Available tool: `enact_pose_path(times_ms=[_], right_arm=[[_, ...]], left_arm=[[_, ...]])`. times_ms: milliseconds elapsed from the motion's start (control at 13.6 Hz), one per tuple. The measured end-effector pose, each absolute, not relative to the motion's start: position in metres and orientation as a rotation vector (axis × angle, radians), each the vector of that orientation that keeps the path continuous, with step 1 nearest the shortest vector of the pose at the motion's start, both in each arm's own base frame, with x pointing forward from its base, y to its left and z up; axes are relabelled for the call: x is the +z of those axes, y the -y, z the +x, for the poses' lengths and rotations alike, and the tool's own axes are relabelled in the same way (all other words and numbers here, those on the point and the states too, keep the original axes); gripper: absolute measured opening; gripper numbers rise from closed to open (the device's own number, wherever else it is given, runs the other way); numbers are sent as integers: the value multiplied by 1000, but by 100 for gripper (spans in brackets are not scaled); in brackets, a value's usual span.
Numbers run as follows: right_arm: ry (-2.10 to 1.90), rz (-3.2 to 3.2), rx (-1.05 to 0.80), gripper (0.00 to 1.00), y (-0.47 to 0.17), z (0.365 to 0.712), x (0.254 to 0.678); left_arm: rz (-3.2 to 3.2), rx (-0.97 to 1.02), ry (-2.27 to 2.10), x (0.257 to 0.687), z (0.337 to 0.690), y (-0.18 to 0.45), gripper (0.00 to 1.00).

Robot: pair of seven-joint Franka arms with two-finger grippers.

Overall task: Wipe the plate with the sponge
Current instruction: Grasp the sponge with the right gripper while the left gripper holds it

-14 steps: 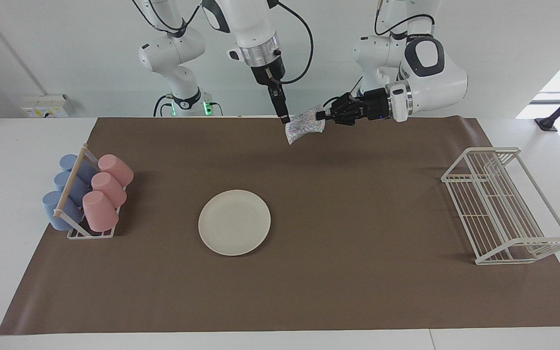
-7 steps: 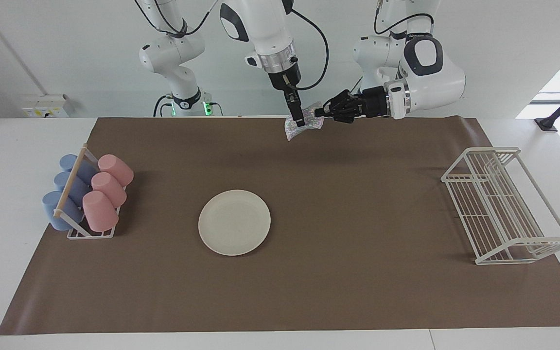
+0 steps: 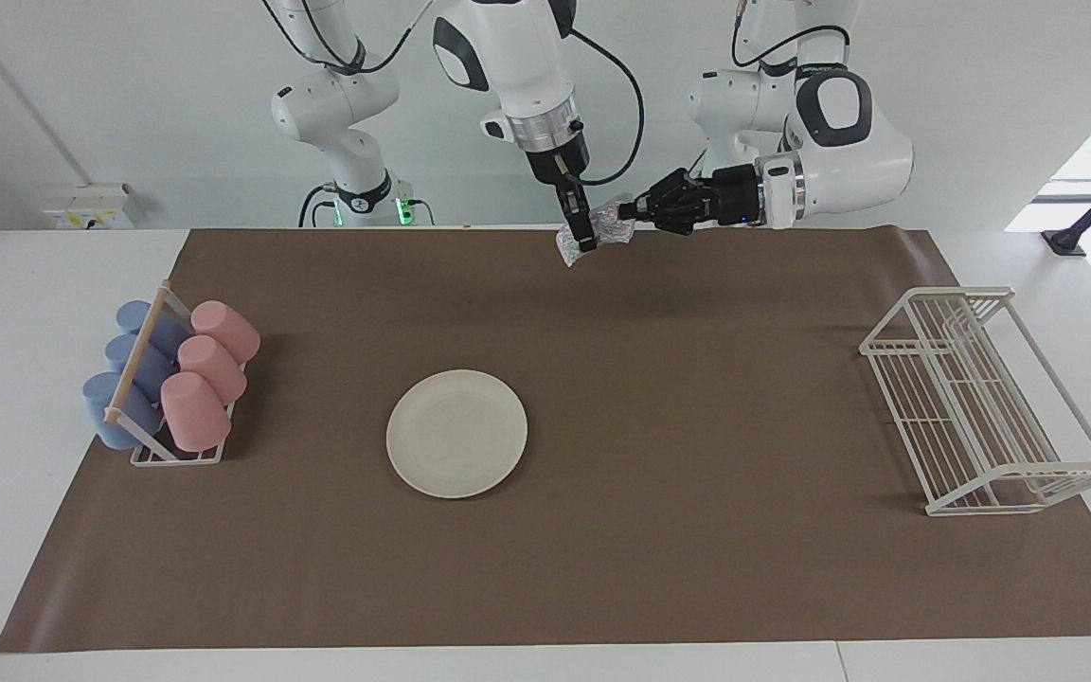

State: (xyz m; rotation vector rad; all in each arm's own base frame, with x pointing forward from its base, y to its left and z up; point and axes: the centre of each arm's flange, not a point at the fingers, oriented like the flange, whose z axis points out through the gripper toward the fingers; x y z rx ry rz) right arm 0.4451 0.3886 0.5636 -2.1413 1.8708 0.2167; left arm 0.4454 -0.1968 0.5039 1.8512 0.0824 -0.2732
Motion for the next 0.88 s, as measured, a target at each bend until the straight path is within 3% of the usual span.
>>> enact_pose_path(times_ms=[221, 369, 442, 885], right_arm=[[-1841, -2165, 211, 13, -389, 445, 564], [-1831, -2173, 209, 13, -389, 445, 564], [-1824, -2178, 208, 13, -389, 445, 564], [-1728, -2255, 180, 11, -381, 451, 561]], left_arm=[[1851, -277, -81, 503, 445, 197, 3], [1851, -277, -81, 503, 445, 197, 3], [1850, -276, -80, 504, 445, 197, 9], [1878, -282, -103, 516, 440, 192, 79]])
